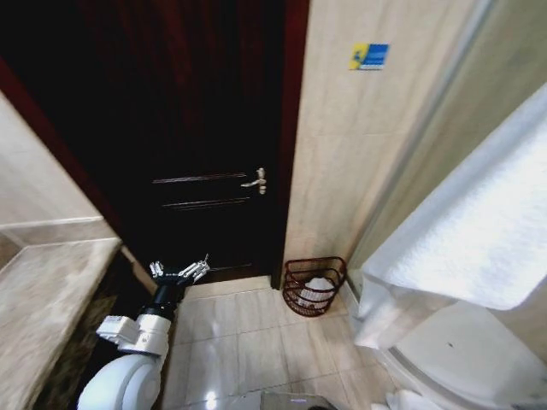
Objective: Discard the used towel into the hamper.
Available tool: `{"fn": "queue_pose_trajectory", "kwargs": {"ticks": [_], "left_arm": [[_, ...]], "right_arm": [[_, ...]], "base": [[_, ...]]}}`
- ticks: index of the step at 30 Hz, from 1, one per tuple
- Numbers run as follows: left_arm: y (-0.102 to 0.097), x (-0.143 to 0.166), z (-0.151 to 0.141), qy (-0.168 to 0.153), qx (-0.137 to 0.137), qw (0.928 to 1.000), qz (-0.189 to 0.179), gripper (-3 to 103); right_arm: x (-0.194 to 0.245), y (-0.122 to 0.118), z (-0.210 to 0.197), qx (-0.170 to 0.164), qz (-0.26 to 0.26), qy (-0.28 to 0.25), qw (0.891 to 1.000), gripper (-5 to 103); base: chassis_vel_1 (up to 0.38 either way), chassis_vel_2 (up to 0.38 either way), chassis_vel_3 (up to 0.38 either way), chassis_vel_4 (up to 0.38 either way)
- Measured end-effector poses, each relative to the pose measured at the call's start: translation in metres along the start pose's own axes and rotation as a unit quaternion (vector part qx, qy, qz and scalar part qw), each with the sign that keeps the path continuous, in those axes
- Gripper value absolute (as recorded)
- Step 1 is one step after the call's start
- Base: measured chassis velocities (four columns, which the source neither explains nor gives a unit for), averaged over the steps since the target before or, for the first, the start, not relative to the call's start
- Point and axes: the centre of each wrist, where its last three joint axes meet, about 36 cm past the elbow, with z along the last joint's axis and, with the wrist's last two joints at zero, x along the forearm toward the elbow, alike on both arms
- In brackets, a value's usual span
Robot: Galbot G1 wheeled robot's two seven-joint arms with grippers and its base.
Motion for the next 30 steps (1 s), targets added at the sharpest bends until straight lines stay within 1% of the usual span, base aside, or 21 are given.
{"fn": "queue_pose_trajectory", "kwargs": {"ticks": [3,4,6,7,10,15,17,18,20,21,23,30], "left_arm": [[0.000,0.000,0.000,0.000,0.000,1.0000,0.000,100],[0.000,0.000,0.000,0.000,0.000,1.0000,0.000,100],[0.000,0.000,0.000,0.000,0.000,1.0000,0.000,100],[0.000,0.000,0.000,0.000,0.000,1.0000,0.000,100],[0.000,0.000,0.000,0.000,0.000,1.0000,0.000,100],[0.000,0.000,0.000,0.000,0.000,1.0000,0.000,100],[0.000,0.000,0.000,0.000,0.000,1.0000,0.000,100],[0.000,0.000,0.000,0.000,0.000,1.0000,0.000,100],[0.000,0.000,0.000,0.000,0.000,1.0000,0.000,100],[0.000,0.000,0.000,0.000,0.000,1.0000,0.000,100],[0.000,0.000,0.000,0.000,0.000,1.0000,0.000,100],[0.000,0.000,0.000,0.000,0.000,1.0000,0.000,100]], "right_arm": [[0.001,0.003,0.010,-0.014,-0.002,0.010,1.000,4],[0.001,0.003,0.010,-0.014,-0.002,0.010,1.000,4],[0.004,0.006,0.016,-0.029,-0.001,0.016,0.999,4],[0.004,0.006,0.016,-0.029,-0.001,0.016,0.999,4],[0.010,0.007,0.024,-0.043,0.004,0.021,0.999,4],[0.017,0.008,0.033,-0.047,0.010,0.042,0.998,4],[0.020,0.008,0.037,-0.052,0.000,0.062,0.997,4],[0.020,0.008,0.037,-0.052,0.000,0.062,0.997,4],[0.021,0.012,0.041,-0.070,-0.011,0.076,0.995,4],[0.021,0.012,0.041,-0.070,-0.011,0.076,0.995,4],[0.021,0.019,0.045,-0.085,-0.019,0.082,0.993,4],[0.021,0.021,0.048,-0.091,-0.027,0.083,0.992,4]], "base": [[0.077,0.087,0.083,0.085],[0.046,0.081,0.070,0.083],[0.000,0.000,0.000,0.000],[0.000,0.000,0.000,0.000],[0.000,0.000,0.000,0.000],[0.000,0.000,0.000,0.000],[0.000,0.000,0.000,0.000],[0.000,0.000,0.000,0.000],[0.000,0.000,0.000,0.000],[0.000,0.000,0.000,0.000],[0.000,0.000,0.000,0.000],[-0.010,0.016,0.020,-0.015]]}}
